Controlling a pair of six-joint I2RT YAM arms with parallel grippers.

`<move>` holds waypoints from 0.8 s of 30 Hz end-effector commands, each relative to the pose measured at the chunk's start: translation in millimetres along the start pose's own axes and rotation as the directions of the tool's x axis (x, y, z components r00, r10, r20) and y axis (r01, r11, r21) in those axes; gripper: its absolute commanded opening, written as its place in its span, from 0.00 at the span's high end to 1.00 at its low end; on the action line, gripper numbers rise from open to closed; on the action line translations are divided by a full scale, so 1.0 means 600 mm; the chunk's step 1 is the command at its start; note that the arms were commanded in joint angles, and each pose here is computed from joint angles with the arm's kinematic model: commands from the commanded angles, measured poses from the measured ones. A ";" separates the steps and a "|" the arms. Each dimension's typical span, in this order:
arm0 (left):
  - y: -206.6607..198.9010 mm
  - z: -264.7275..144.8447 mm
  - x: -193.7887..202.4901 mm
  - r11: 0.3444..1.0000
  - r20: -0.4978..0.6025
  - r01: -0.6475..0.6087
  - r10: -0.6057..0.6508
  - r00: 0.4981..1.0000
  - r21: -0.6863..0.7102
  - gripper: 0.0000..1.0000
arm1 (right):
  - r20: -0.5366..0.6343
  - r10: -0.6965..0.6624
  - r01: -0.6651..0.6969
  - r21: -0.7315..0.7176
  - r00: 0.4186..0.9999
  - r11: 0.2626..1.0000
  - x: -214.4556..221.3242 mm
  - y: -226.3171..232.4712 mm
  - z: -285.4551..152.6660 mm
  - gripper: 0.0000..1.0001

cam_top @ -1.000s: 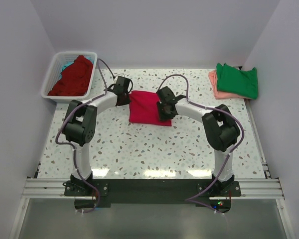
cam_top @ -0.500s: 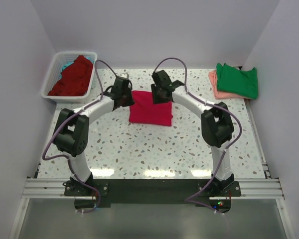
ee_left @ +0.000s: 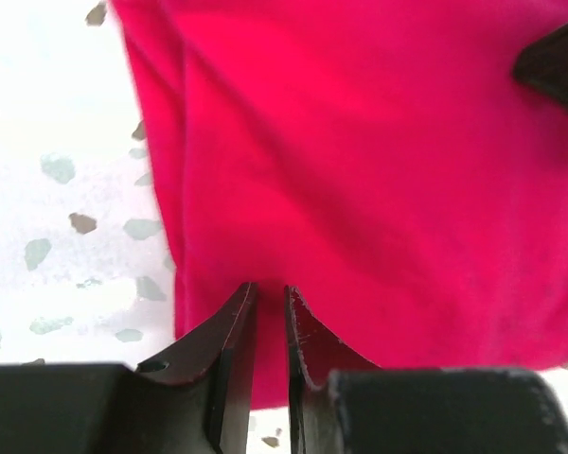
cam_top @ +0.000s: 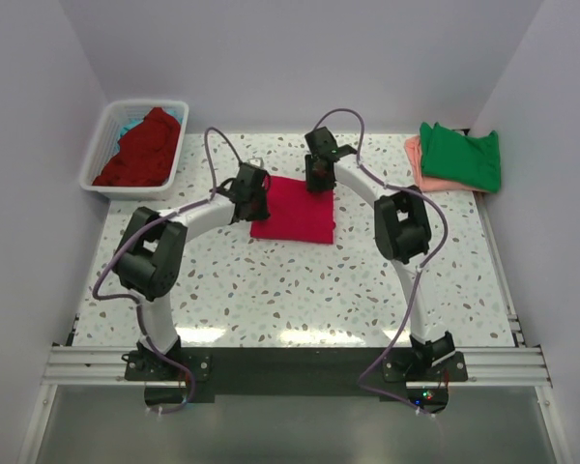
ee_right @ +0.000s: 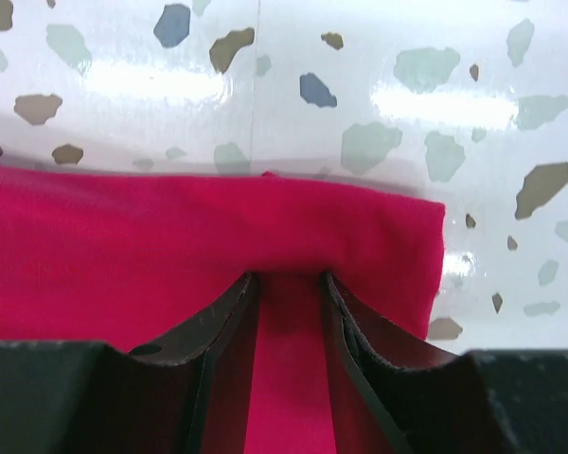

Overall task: Fold and stack the t-shirts
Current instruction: Fold the tshirt

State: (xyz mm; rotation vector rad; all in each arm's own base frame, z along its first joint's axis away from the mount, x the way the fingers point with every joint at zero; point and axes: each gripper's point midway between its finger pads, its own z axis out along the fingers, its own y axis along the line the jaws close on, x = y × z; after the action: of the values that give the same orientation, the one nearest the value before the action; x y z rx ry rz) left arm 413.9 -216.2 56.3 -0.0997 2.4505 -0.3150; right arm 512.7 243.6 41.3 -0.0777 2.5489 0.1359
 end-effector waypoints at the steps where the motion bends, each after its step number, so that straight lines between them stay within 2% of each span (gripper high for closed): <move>1: 0.050 0.022 0.052 0.991 -0.055 -0.037 0.030 0.998 -0.129 0.78 | 0.041 0.030 -0.030 -0.006 0.999 1.000 -0.040 -0.010 0.011 0.63; 9: 0.109 0.029 0.151 0.963 -0.213 -0.099 0.045 0.976 -0.251 0.79 | 0.045 0.075 -0.076 0.019 0.996 0.997 -0.056 -0.047 0.036 0.63; 12: 0.114 0.024 0.164 0.959 -0.227 -0.107 0.047 0.973 -0.261 0.79 | 0.053 0.082 -0.083 0.021 0.995 0.996 -0.064 -0.055 0.034 0.64; 17: 0.104 0.003 0.128 0.962 -0.161 -0.099 0.059 0.985 -0.256 0.80 | 0.116 0.069 -0.073 0.029 0.991 0.997 -0.095 -0.062 0.000 0.64; 21: 0.083 -0.022 0.066 0.971 -0.041 -0.072 0.065 0.997 -0.228 0.79 | 0.175 0.076 -0.081 0.021 0.982 0.996 -0.123 -0.067 -0.046 0.52; 24: 0.058 -0.050 0.007 0.981 0.074 -0.053 0.068 0.995 -0.184 0.77 | 0.189 0.075 -0.080 0.018 0.979 0.997 -0.133 -0.073 -0.073 0.48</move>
State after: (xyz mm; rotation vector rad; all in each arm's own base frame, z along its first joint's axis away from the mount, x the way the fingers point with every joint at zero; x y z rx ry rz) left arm 389.6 -187.7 29.5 -0.1135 2.4775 -0.0876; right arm 548.6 208.0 46.2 0.0286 2.5051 0.1262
